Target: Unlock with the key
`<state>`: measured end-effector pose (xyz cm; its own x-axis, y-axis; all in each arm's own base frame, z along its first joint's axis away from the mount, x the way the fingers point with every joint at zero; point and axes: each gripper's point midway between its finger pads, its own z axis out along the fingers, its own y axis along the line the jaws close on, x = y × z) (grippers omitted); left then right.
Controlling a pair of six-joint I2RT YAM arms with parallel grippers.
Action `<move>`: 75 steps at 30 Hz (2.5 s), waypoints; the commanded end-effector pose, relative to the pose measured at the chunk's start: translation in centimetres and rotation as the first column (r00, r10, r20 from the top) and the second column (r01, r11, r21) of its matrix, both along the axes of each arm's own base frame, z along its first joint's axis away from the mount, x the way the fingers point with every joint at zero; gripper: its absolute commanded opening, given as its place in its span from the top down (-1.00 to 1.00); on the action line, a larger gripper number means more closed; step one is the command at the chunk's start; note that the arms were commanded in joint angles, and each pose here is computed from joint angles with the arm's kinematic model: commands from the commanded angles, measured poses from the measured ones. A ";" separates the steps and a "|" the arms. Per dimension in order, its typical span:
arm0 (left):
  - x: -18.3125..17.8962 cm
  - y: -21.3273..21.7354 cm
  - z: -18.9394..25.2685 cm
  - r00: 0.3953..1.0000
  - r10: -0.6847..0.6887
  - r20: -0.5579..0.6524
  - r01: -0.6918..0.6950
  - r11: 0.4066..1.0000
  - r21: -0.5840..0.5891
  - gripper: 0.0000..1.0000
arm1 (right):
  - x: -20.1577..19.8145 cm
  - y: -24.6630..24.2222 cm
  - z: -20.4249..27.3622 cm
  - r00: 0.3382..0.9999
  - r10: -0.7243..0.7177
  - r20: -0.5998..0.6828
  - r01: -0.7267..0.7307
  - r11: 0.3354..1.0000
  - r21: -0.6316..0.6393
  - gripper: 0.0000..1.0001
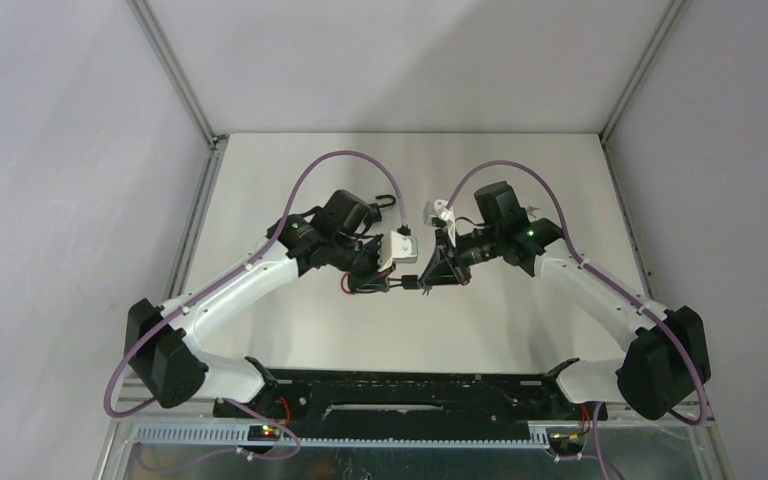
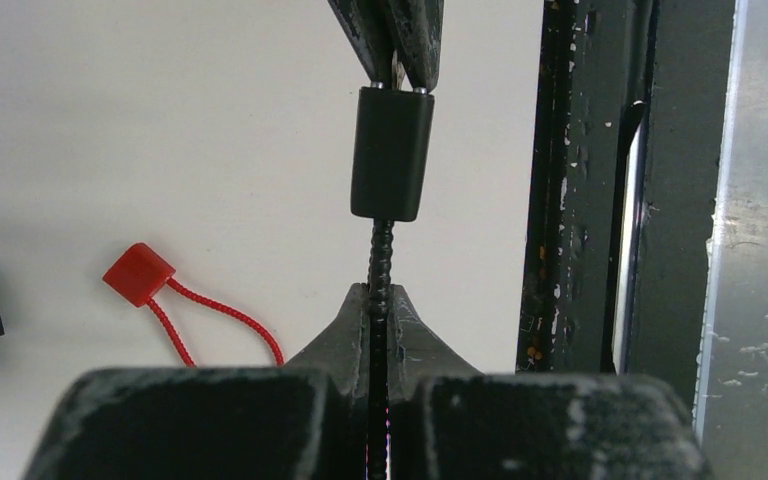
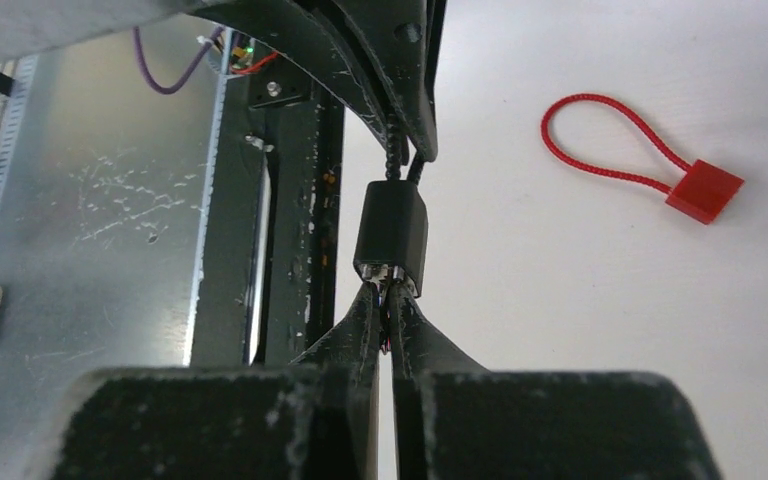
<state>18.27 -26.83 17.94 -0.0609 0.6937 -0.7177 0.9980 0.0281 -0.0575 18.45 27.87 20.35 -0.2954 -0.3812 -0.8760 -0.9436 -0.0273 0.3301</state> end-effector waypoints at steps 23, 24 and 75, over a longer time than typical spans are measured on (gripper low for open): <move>4.3 4.8 -2.0 0.979 0.067 0.194 -0.092 0.988 0.123 1.00 | 4.9 -8.7 -3.8 0.911 -0.348 0.222 0.391 0.900 -0.194 1.00; 4.4 4.9 -2.2 0.979 0.068 0.194 -0.095 0.987 0.128 1.00 | 4.9 -8.8 -3.9 0.909 -0.351 0.222 0.395 0.897 -0.197 1.00; 14.2 20.0 -7.6 0.810 0.583 0.067 -0.543 0.700 0.464 -0.99 | 3.9 -8.3 -1.0 0.903 -0.303 0.304 0.354 0.926 -0.131 1.00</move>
